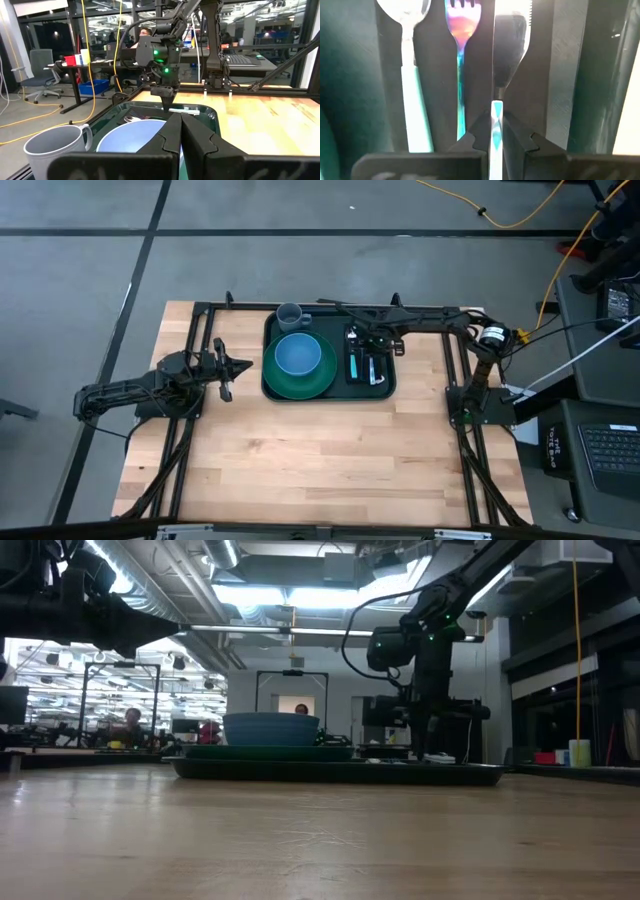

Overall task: Set up tray
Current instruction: Put the knife on the napkin to the right of the fork, then return to Home Position

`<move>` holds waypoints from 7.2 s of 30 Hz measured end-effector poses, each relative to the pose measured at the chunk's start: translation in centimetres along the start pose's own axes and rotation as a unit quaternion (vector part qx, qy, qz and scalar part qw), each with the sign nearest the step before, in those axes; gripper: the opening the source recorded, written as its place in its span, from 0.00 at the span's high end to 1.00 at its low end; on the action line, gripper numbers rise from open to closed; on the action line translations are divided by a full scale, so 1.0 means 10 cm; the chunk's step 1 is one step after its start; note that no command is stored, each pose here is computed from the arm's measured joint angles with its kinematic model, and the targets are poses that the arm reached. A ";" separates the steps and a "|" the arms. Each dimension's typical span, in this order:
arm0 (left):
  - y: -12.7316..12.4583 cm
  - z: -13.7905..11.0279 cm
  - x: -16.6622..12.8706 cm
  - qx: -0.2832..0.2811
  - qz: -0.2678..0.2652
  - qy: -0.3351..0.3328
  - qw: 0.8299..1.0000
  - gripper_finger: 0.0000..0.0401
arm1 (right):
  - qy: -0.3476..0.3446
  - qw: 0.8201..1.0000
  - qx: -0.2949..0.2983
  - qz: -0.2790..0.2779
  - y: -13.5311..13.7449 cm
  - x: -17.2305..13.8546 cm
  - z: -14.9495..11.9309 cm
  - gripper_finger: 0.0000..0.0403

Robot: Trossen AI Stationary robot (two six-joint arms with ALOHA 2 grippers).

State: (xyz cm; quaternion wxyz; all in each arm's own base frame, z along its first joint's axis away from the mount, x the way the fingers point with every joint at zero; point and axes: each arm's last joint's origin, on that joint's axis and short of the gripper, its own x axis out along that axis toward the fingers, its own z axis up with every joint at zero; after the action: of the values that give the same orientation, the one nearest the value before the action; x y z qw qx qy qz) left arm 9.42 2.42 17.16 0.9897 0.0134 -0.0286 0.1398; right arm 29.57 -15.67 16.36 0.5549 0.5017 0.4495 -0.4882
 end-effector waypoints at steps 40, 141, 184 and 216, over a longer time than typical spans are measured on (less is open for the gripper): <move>0.00 0.00 0.00 0.000 0.000 0.000 1.000 0.99 | -0.024 0.999 0.010 -0.020 0.00 0.10 0.03 0.85; 0.07 -0.03 0.01 0.064 0.125 0.025 0.990 0.99 | -0.493 0.595 -0.474 0.422 -1.59 -0.29 -1.22 0.98; 0.07 -0.03 0.01 0.064 0.125 0.025 0.990 0.99 | -0.450 0.615 -0.467 0.448 -1.60 -0.27 -1.30 0.98; 0.07 -0.03 0.01 0.064 0.125 0.025 0.990 0.99 | -0.434 0.493 -0.540 0.527 -1.95 -0.45 -1.80 0.98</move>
State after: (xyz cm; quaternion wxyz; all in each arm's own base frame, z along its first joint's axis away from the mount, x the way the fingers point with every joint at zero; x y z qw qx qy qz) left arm 9.30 3.15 16.92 0.9619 0.0692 0.0041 0.2646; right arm 9.54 2.23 16.90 0.9965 -0.0274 -0.0196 0.0768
